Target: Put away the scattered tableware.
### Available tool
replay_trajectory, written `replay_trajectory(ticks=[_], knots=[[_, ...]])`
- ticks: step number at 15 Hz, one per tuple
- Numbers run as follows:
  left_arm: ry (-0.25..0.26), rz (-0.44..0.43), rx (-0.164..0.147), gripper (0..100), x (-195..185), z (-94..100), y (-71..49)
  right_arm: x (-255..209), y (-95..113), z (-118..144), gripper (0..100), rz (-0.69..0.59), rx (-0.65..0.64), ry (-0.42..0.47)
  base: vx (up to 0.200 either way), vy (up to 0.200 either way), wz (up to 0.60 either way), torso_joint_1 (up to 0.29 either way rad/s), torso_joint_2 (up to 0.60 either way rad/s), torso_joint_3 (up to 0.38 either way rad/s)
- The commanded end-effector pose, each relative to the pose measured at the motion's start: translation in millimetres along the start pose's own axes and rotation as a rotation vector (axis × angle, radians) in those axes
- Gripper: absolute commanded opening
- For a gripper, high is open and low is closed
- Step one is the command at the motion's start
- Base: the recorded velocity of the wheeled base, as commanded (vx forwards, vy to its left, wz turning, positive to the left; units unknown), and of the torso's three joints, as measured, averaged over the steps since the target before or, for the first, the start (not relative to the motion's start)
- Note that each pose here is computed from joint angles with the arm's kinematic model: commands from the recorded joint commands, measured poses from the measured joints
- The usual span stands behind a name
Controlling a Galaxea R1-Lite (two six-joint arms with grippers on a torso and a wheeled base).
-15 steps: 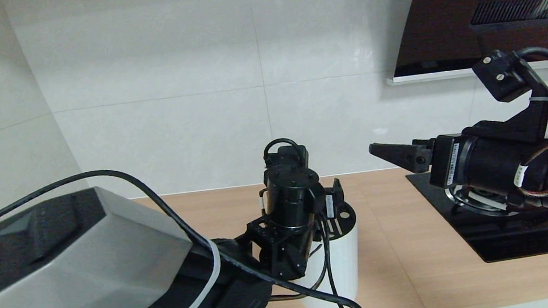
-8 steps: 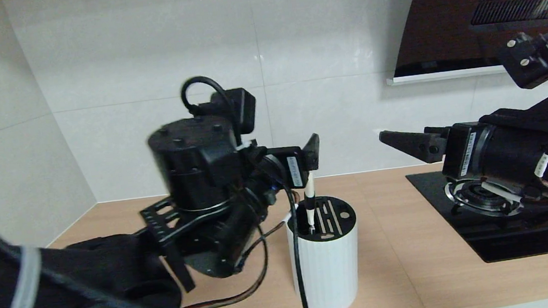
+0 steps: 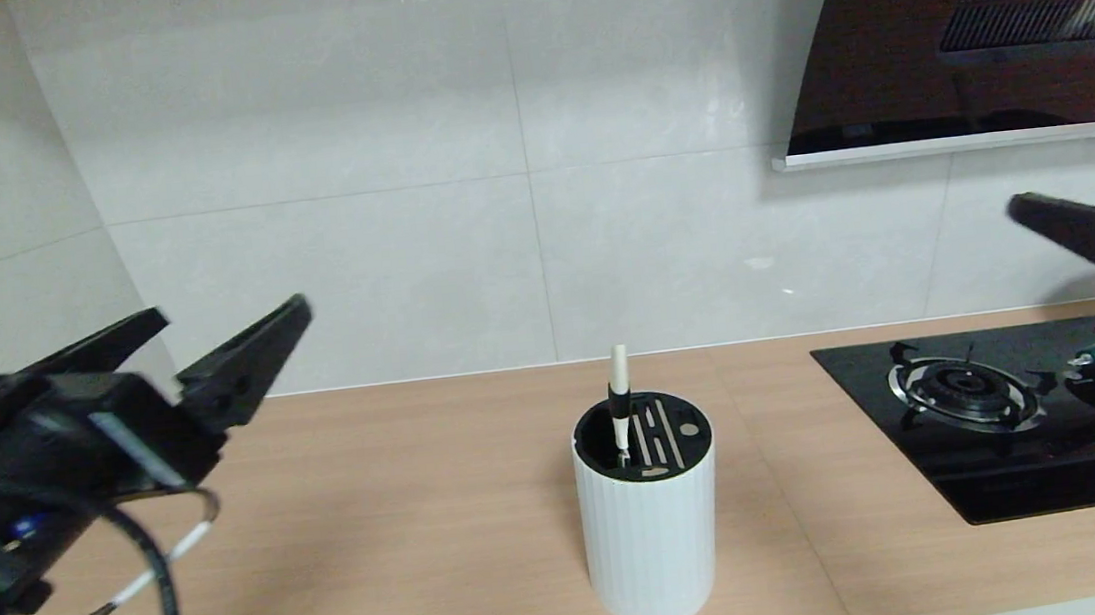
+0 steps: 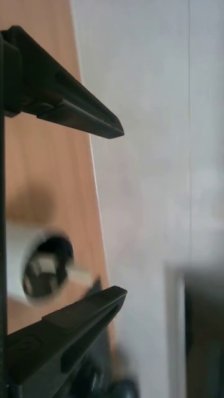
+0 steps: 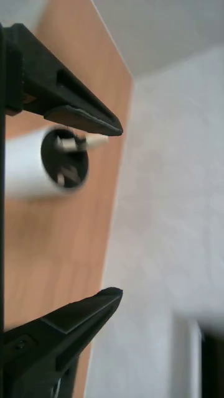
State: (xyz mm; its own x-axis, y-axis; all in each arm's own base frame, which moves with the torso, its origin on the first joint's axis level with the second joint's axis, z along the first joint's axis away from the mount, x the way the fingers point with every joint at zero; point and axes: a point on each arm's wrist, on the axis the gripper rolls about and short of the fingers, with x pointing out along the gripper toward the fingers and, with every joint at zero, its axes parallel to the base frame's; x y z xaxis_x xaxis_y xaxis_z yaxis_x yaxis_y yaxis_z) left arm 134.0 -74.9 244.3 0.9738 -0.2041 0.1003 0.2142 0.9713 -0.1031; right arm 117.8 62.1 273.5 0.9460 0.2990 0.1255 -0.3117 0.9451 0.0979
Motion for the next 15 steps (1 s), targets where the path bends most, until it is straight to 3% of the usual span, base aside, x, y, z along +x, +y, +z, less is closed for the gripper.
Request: replay_trajectory(ticks=[1,3,4,7,8,11,12,13,14,15], knots=[[-0.080,0.133,0.036,100,-90.9,5.7,41.3,-67.1,-20.8,14.3,100,-0.103,-0.013,-0.166,0.000,0.000,0.00,0.000,0.00,0.000],[-0.080,0.141,0.084,100,-142.1,-1.4,52.9,-111.4,-26.6,11.0,100,-0.157,-0.040,-0.185,0.000,0.000,0.00,0.000,0.00,0.000],[-0.073,0.210,0.106,100,-164.5,-9.2,56.9,-143.4,-28.5,3.5,100,-0.192,-0.051,-0.186,0.000,0.000,0.00,0.000,0.00,0.000],[-0.129,0.299,0.112,100,-203.9,-27.2,58.3,-204.4,-27.5,-26.5,100,-0.276,-0.081,-0.189,0.000,0.000,0.00,0.000,0.00,0.000],[-0.135,0.368,0.131,100,-214.4,-35.2,55.6,-218.8,-25.9,-39.2,100,-0.319,-0.100,-0.172,0.000,0.000,0.00,0.000,0.00,0.000],[-0.133,0.486,0.133,100,-213.0,-38.4,54.4,-217.3,-23.0,-40.7,100,-0.472,-0.110,-0.173,0.000,0.000,0.00,0.000,0.00,0.000],[-0.140,0.565,0.120,100,-213.2,-43.4,51.0,-210.5,-18.4,-53.6,100,-0.525,-0.128,-0.138,0.000,0.000,0.00,0.000,0.00,0.000],[-0.166,0.575,0.135,100,-219.7,-54.7,47.4,-213.1,-15.5,-63.7,100,-0.545,-0.132,-0.150,0.000,0.000,0.00,0.000,0.00,0.000],[-0.153,0.546,0.148,100,-218.8,-63.5,47.5,-213.2,-15.3,-71.6,100,-0.535,-0.138,-0.141,0.000,0.000,0.00,0.000,0.00,0.000],[-0.074,0.530,0.151,100,-207.3,-86.2,52.0,-206.6,-18.1,-95.6,100,-0.481,-0.141,-0.082,0.000,0.000,0.00,0.000,0.00,0.000]])
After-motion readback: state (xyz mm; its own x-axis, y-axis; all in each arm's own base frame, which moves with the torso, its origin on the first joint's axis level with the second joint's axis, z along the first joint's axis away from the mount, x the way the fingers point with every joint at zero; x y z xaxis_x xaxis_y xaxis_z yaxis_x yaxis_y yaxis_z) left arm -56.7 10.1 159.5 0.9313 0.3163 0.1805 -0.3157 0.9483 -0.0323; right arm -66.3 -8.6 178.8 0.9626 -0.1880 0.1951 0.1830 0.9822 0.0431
